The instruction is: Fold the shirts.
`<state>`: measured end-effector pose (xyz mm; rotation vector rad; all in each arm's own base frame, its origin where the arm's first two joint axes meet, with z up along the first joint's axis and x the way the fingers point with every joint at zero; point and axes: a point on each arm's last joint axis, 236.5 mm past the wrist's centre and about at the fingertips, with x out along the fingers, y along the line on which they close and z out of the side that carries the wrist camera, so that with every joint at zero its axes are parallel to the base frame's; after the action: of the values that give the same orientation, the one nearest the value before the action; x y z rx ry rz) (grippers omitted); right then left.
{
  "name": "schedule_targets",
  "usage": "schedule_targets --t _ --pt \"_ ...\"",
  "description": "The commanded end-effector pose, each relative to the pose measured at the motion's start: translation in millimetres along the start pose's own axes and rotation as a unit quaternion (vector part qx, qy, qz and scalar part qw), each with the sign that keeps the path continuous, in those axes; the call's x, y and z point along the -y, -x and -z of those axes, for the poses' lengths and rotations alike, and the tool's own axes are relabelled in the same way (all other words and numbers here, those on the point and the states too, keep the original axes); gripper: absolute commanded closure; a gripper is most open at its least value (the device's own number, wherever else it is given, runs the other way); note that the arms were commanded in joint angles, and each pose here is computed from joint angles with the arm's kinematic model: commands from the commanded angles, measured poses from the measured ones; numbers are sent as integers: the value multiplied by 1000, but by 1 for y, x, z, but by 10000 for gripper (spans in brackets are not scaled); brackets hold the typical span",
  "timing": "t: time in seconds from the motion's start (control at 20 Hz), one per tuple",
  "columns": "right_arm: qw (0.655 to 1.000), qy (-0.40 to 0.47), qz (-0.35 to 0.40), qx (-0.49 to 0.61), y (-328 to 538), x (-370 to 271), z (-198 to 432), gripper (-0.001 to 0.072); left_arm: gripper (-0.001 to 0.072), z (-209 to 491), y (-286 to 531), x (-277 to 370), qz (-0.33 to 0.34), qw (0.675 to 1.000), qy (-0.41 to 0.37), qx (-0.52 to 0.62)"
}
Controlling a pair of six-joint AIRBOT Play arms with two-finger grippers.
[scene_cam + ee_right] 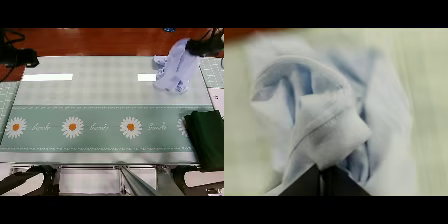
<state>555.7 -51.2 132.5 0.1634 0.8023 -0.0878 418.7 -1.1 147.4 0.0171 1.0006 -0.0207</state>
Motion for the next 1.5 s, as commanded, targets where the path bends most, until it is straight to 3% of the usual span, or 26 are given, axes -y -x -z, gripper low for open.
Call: schedule_targets --t 0.0,0.1,0.25,0.5,0.8,0.95,1.25,1.3,1.35,1.4,1.45 --pt "988 29 -72 134 116 -65 -79 691 201 66 13 13 30 996 11 -78" --pt "974 63 -111 187 176 -106 -96 691 201 94 11 37 76 995 26 -56" --pt "953 110 -142 245 248 -144 -101 691 201 140 3 47 94 994 53 -19" --pt "937 170 -203 228 311 -195 -55 691 201 177 14 47 93 994 54 12" --pt "918 260 -296 50 261 -293 77 691 201 167 24 47 94 991 79 46" --pt "906 264 -328 -37 211 -346 156 691 200 175 24 50 100 991 80 28" --pt "889 255 -313 -214 93 -408 322 690 201 198 24 53 103 992 75 -21" --pt "888 232 -318 -238 82 -415 338 629 200 201 24 54 103 992 74 -28" --pt "886 203 -325 -263 74 -421 350 395 200 204 24 54 103 991 73 -35" --pt "883 189 -331 -273 70 -422 351 297 200 207 24 54 103 991 73 -40" --pt "885 181 -331 -273 66 -416 339 297 200 210 22 54 103 991 73 -44"
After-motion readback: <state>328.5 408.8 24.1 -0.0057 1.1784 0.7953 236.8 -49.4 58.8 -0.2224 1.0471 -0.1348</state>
